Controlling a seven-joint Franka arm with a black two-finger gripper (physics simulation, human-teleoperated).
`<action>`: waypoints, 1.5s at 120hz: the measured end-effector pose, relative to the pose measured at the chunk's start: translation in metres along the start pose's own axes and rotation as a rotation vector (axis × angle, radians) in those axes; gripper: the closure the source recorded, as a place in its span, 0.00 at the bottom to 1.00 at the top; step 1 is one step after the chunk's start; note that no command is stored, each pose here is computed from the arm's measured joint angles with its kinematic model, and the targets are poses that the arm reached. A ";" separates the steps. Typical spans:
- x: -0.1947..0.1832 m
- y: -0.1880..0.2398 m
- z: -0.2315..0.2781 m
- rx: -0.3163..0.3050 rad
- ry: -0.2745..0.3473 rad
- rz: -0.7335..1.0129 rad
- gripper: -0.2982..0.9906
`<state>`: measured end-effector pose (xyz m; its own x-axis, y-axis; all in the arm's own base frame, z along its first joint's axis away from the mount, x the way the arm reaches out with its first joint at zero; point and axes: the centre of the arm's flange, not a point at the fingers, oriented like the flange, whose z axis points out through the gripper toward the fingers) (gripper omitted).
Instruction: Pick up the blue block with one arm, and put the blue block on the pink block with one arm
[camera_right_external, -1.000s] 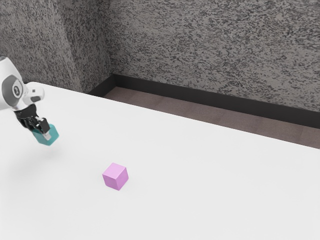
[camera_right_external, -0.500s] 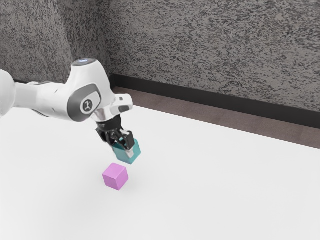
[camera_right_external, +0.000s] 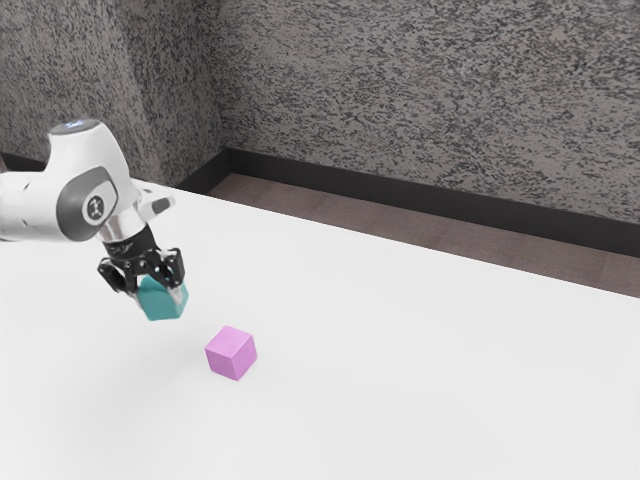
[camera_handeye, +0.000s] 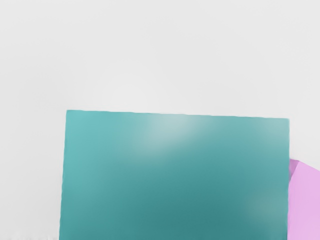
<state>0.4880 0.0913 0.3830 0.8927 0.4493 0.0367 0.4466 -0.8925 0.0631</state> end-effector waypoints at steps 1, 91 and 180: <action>0.000 0.000 0.001 0.000 -0.002 -0.003 0.60; -0.035 0.094 0.027 -0.002 -0.053 0.042 0.51; -0.045 0.106 0.025 0.066 0.021 0.314 0.50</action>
<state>0.4968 -0.0241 0.3633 0.9864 0.1513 0.0643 0.1529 -0.9880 -0.0198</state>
